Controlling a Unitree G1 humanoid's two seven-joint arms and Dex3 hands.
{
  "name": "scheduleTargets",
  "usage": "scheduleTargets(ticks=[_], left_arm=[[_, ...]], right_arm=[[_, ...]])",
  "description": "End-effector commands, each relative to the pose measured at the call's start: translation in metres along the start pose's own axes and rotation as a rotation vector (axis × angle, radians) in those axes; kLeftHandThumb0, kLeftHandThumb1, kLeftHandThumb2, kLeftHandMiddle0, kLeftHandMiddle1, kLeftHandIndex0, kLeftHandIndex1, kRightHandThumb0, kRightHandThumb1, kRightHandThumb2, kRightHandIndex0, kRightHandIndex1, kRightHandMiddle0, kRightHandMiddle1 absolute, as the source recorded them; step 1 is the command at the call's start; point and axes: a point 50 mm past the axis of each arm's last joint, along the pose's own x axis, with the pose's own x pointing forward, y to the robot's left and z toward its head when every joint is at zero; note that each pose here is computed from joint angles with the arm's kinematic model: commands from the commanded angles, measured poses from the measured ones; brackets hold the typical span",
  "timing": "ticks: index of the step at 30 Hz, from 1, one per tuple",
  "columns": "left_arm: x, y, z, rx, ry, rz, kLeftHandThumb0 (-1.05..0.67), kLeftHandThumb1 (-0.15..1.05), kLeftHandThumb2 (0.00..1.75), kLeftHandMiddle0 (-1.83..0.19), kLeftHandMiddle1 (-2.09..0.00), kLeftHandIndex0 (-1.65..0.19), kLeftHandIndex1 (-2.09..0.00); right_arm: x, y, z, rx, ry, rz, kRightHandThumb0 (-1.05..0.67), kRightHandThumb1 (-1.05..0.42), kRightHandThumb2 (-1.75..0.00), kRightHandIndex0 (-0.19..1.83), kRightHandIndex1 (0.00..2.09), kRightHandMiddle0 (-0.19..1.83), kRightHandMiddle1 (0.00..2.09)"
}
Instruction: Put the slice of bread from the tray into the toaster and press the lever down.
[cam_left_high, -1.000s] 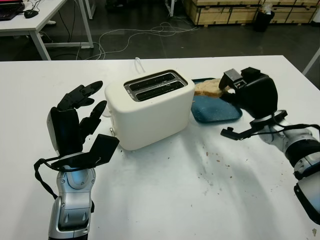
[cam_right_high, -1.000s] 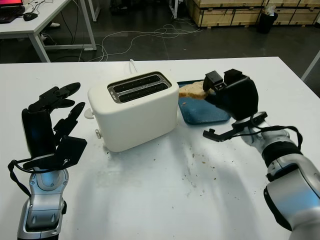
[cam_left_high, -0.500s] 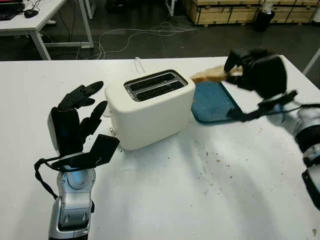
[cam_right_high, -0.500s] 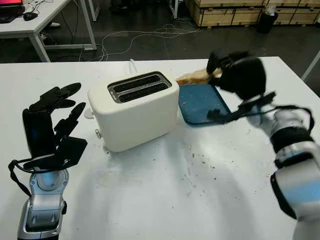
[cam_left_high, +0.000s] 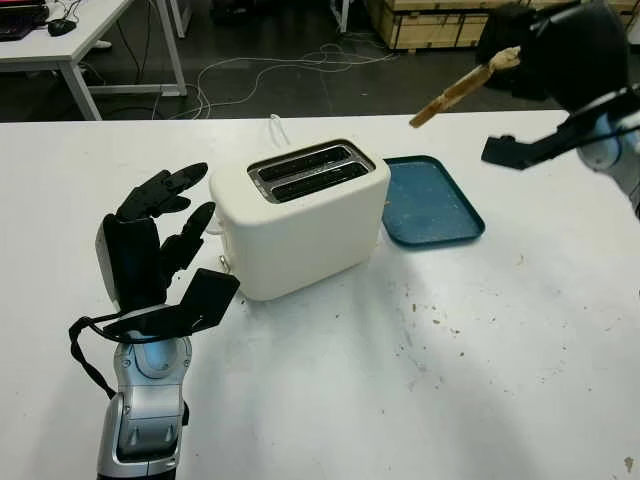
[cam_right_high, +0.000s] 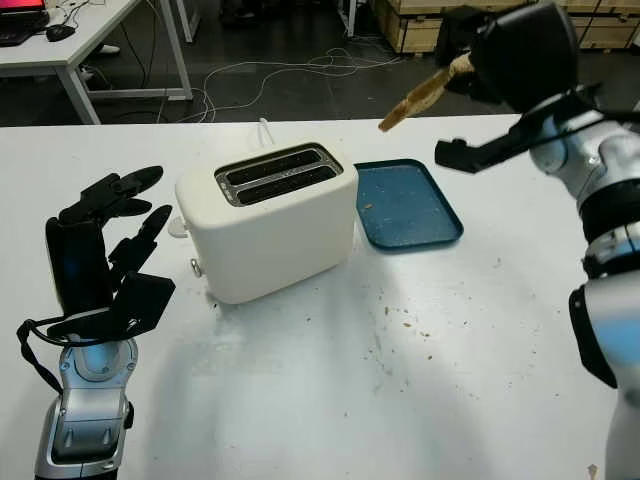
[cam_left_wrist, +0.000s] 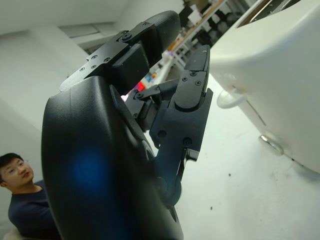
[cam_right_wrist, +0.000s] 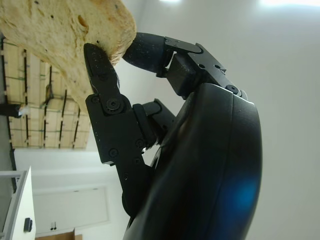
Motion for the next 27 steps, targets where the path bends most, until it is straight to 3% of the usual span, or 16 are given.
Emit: scheduleTargets(ticks=[1,6,11,15,27], left_arm=[[0.001,0.000,0.000,0.007,-0.004,-0.001,-0.20,0.87,0.00,-0.62,-1.06,-0.88,-0.23],[0.000,0.000,0.000,0.018,-0.003,0.002,-0.22,0.87,0.00,-0.64,-1.06,-0.88,-0.23],[0.000,0.000,0.000,0.009,-0.004,0.010,-0.21,0.86,0.00,-0.64,-1.05,-0.89,-0.24],[0.000,0.000,-0.001,0.005,-0.007,0.005,-0.20,0.87,0.01,-0.63,-1.04,-0.88,-0.24],[0.001,-0.001,0.000,0.004,-0.007,0.006,-0.22,0.86,0.00,-0.63,-1.06,-0.87,-0.25]], right_arm=[[0.012,-0.014,0.006,0.080,-0.009,-0.030,-0.38,-0.89,0.00,0.99,1.74,0.92,1.49],[0.026,-0.031,0.016,0.309,0.004,-0.015,-0.22,-0.91,0.00,1.10,1.54,1.09,1.10],[0.034,-0.046,0.024,0.505,-0.057,0.018,-0.19,-0.92,-0.06,1.12,1.67,0.98,1.59],[0.040,-0.051,0.030,0.591,-0.049,0.081,-0.17,-0.92,-0.06,1.12,1.74,0.96,1.71],[0.044,-0.052,0.058,0.775,-0.071,0.255,-0.10,-0.92,-0.15,1.11,1.75,0.93,1.75]])
